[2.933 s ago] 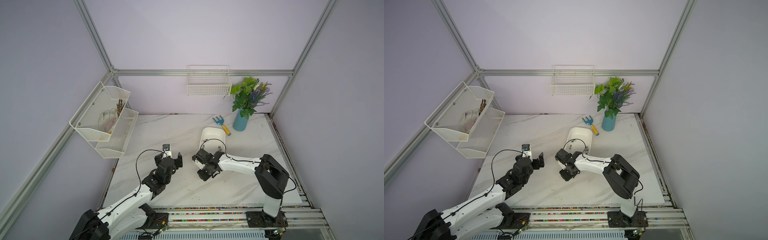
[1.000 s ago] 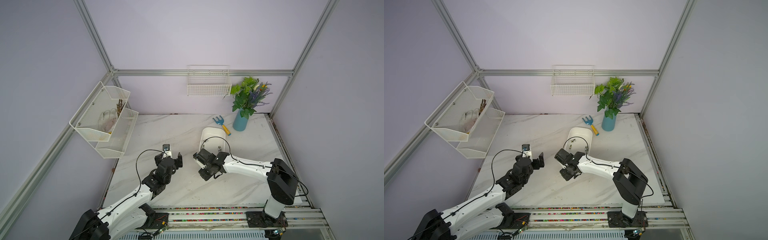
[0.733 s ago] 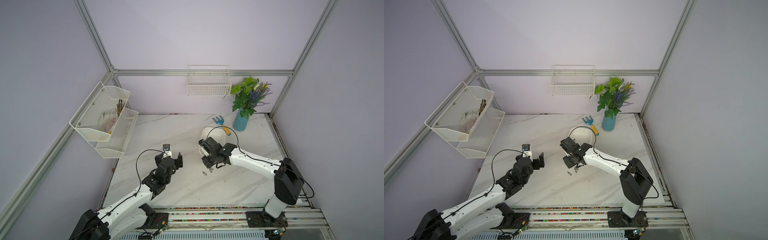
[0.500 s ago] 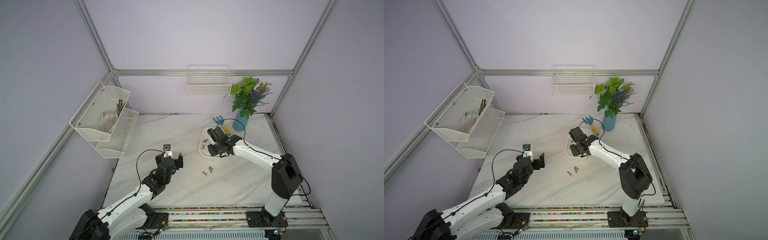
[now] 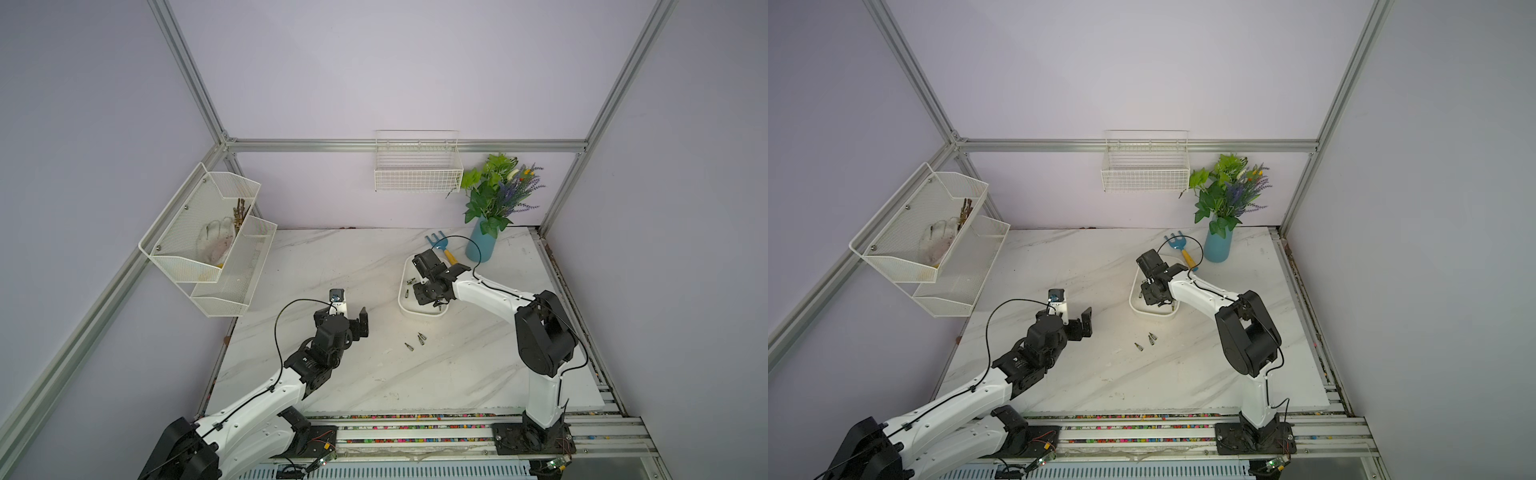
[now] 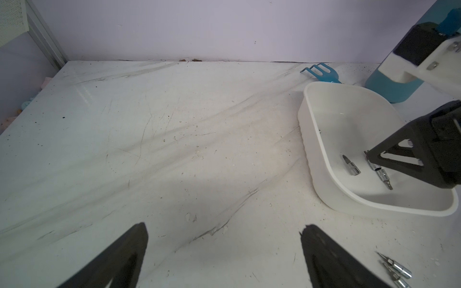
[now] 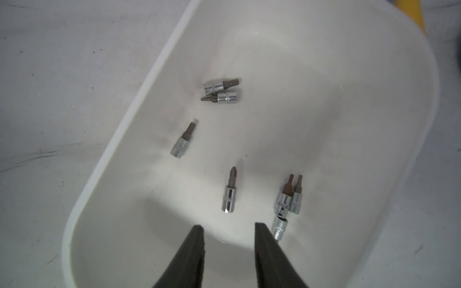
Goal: Put the bit on the desktop into the storage box
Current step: Place the screwdriver bit in the storage box, then pick up the screwdriver bit from the center of the board.
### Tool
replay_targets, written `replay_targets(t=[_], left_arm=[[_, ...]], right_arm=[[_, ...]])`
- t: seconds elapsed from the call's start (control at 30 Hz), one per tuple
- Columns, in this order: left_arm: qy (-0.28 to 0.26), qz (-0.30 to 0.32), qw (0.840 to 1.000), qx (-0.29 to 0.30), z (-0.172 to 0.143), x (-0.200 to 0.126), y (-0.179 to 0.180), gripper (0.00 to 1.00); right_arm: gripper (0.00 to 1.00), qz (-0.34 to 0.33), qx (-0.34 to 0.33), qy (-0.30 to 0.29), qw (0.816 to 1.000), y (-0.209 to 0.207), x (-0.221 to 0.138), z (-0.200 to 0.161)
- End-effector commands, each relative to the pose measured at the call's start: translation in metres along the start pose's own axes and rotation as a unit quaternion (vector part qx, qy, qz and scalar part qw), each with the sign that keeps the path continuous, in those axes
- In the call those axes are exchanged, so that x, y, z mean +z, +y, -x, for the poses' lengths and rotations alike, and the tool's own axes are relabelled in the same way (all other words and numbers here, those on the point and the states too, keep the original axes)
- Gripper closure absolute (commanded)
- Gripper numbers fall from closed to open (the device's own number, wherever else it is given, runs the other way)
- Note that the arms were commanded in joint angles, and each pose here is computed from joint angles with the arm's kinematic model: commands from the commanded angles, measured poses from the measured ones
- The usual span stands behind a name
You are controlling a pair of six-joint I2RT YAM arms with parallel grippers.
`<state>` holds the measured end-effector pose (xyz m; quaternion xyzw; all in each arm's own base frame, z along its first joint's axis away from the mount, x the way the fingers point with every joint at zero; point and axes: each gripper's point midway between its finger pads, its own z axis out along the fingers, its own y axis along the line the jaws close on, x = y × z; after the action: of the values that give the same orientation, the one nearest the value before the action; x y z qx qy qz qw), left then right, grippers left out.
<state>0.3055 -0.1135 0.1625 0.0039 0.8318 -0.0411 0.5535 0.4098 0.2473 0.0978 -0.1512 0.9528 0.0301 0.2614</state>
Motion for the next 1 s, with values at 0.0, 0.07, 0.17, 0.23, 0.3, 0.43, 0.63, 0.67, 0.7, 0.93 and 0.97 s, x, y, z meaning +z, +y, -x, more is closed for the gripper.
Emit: replay_targets(t=[0.0,0.07,0.17,0.23,0.3,0.43,0.63,0.67,0.7,0.93,0.97], left_arm=[[-0.015,-0.008,1.000,-0.006,0.009,0.002,-0.004,0.00],[-0.012,-0.008,1.000,-0.003,0.008,0.003,-0.004,0.00],[-0.009,-0.010,1.000,-0.001,0.007,0.004,-0.006,0.00],[-0.008,-0.012,1.000,0.001,0.007,0.005,-0.007,0.00],[-0.008,-0.011,1.000,0.001,0.007,0.005,-0.006,0.00],[-0.010,-0.005,1.000,0.002,0.008,0.004,-0.004,0.00],[-0.012,0.002,1.000,0.001,0.008,0.004,-0.002,0.00],[-0.012,0.004,1.000,0.001,0.007,0.004,-0.001,0.00],[-0.011,0.004,1.000,0.002,0.007,0.005,-0.001,0.00],[-0.010,0.005,1.000,0.002,0.007,0.005,-0.001,0.00],[-0.010,0.006,1.000,0.002,0.006,0.005,-0.001,0.00]], right_arm=[[0.59,0.014,0.013,-0.035,0.999,-0.003,-0.036,0.014],[0.58,0.036,0.009,-0.034,0.999,0.002,-0.049,0.008],[0.57,0.073,-0.003,-0.022,0.997,0.010,-0.063,-0.007],[0.57,0.095,-0.005,-0.006,0.995,0.015,-0.072,-0.019],[0.57,0.117,-0.005,0.009,0.993,0.021,-0.078,-0.033],[0.57,0.142,-0.014,0.026,0.989,0.036,-0.083,-0.059],[0.58,0.134,-0.034,0.061,0.988,0.048,-0.074,-0.097],[0.58,0.129,-0.038,0.067,0.989,0.049,-0.070,-0.102],[0.59,0.123,-0.040,0.073,0.989,0.049,-0.066,-0.107],[0.62,0.111,-0.054,0.096,0.988,0.056,-0.044,-0.121],[0.63,0.109,-0.056,0.097,0.988,0.057,-0.041,-0.120]])
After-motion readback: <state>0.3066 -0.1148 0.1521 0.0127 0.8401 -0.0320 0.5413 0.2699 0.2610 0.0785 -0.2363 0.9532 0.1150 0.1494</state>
